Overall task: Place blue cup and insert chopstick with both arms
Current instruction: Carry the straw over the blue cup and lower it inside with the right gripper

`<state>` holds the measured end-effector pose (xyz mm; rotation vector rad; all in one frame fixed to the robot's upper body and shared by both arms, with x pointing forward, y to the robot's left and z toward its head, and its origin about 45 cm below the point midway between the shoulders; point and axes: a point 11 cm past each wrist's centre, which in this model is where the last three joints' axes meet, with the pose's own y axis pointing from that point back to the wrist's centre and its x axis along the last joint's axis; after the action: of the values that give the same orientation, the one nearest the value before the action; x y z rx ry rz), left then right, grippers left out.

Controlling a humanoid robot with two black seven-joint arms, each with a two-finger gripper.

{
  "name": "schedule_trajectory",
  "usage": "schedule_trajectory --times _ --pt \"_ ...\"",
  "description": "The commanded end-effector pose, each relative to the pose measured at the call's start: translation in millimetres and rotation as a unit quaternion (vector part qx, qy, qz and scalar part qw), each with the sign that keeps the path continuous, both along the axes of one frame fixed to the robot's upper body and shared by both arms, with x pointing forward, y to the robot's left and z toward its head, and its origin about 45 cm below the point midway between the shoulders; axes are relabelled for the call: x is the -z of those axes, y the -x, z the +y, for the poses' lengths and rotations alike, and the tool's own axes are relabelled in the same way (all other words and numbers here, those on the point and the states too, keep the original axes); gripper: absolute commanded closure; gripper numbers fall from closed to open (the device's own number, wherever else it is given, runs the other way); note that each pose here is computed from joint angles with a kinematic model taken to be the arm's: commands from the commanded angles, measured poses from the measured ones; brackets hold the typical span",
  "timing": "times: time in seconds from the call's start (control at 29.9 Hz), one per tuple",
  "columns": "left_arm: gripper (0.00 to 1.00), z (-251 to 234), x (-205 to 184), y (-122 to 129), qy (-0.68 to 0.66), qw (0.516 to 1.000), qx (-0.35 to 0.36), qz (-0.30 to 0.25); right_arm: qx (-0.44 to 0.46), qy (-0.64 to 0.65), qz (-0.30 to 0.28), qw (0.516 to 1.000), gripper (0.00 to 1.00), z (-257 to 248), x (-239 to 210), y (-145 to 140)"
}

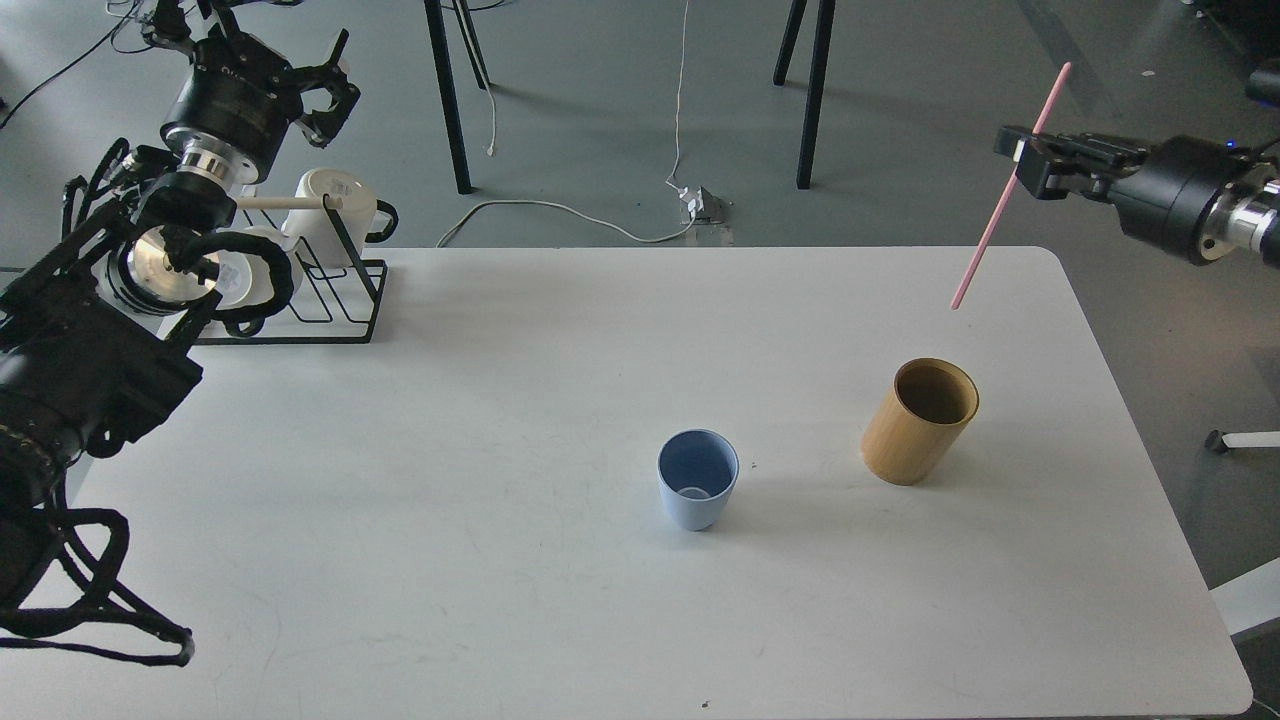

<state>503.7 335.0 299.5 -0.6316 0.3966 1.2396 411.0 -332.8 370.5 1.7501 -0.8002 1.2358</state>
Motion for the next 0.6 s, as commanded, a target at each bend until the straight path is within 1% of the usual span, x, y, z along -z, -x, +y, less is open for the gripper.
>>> schedule_trajectory --times 0.0,0.13,0.3,0.43,0.57 --pt "0.0 5.2 -1.1 0.7 -0.003 1.0 -0.004 0.0 -0.039 -0.028 -0.002 0.999 0.99 39.4 -4.3 -7.0" --pt "0.0 7.5 -1.9 1.0 -0.004 1.0 -0.006 -0.001 -0.084 -0.072 0.032 0.993 1.0 88.9 17.1 -6.9" --pt "0.0 8.3 -2.2 1.1 -0.005 1.0 -0.007 -0.001 -0.134 -0.111 0.091 0.981 1.0 147.6 64.2 5.7" --pt "0.0 8.3 -2.2 1.1 -0.005 1.0 -0.007 -0.001 -0.15 -0.129 0.127 0.972 1.0 172.4 95.1 17.5" --pt "0.0 8.5 -1.4 1.3 -0.005 1.0 -0.007 0.0 -0.15 -0.125 0.156 0.968 1.0 177.4 123.0 26.5"
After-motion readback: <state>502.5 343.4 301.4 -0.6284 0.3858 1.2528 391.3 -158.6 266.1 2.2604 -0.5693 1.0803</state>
